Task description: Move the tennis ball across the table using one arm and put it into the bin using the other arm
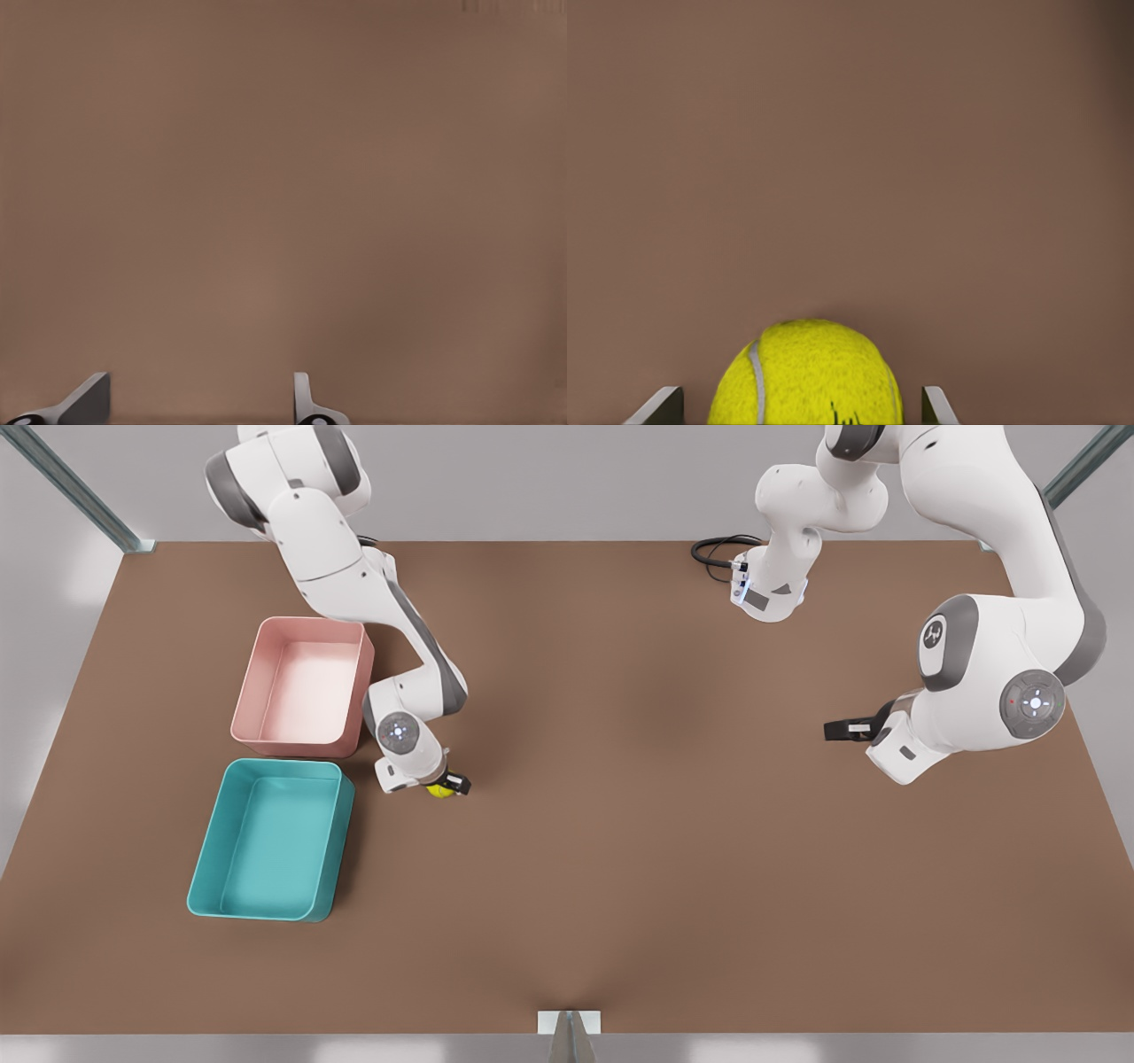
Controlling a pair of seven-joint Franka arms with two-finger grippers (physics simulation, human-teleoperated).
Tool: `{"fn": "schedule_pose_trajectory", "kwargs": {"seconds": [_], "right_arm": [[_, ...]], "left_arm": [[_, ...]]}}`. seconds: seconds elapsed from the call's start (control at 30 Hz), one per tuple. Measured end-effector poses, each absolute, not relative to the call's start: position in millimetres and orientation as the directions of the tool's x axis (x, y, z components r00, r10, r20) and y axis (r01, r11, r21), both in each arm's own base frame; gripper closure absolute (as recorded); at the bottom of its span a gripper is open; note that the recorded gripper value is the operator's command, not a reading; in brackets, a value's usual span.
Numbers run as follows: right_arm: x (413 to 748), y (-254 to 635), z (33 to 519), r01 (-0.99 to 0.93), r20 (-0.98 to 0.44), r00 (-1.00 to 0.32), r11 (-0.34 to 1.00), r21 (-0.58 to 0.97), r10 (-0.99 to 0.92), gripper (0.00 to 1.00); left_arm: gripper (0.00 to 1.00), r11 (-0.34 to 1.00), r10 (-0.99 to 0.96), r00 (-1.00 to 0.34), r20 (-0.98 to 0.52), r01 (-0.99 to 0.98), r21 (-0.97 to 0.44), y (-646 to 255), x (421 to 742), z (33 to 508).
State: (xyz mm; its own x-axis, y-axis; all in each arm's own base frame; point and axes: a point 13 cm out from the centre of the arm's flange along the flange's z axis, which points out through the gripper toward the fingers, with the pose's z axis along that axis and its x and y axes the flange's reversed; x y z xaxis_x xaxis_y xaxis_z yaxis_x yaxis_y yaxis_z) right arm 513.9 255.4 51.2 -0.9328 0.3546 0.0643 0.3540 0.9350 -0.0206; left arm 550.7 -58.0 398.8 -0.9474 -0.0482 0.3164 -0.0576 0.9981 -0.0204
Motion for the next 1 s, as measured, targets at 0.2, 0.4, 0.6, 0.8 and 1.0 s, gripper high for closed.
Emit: {"fn": "schedule_pose_trajectory", "kwargs": {"seconds": [0.2, 0.4, 0.6, 0.8, 1.0], "right_arm": [[510.1, 261.1, 44.2, 0.354, 0.067, -0.933, 0.935, -0.026, 0.355, 0.00], [506.0, 258.5, 34.4, 0.362, 0.075, -0.928, 0.931, -0.037, 0.364, 0.00], [507.7, 257.0, 34.7, 0.371, 0.073, -0.925, 0.928, -0.035, 0.373, 0.27], [519.0, 264.0, 55.5, 0.382, 0.069, -0.922, 0.924, 0.002, 0.381, 0.27], [524.4, 266.9, 76.2, 0.390, 0.079, -0.919, 0.921, 0.023, 0.387, 0.27]], "left_arm": [[0.00, 0.997, -0.064, -0.947, 0.316, -0.073, -0.015, -61.0, 548.8, 403.4], [0.00, 0.996, -0.079, -0.944, 0.320, -0.087, -0.009, -61.8, 547.5, 404.2], [0.00, 0.995, -0.091, -0.941, 0.325, -0.097, -0.004, -61.7, 546.0, 406.0], [0.00, 0.994, -0.100, -0.941, 0.324, -0.106, -0.001, -60.4, 545.9, 414.6], [0.00, 0.994, -0.107, -0.933, 0.343, -0.113, 0.004, -59.8, 542.5, 413.0]]}}
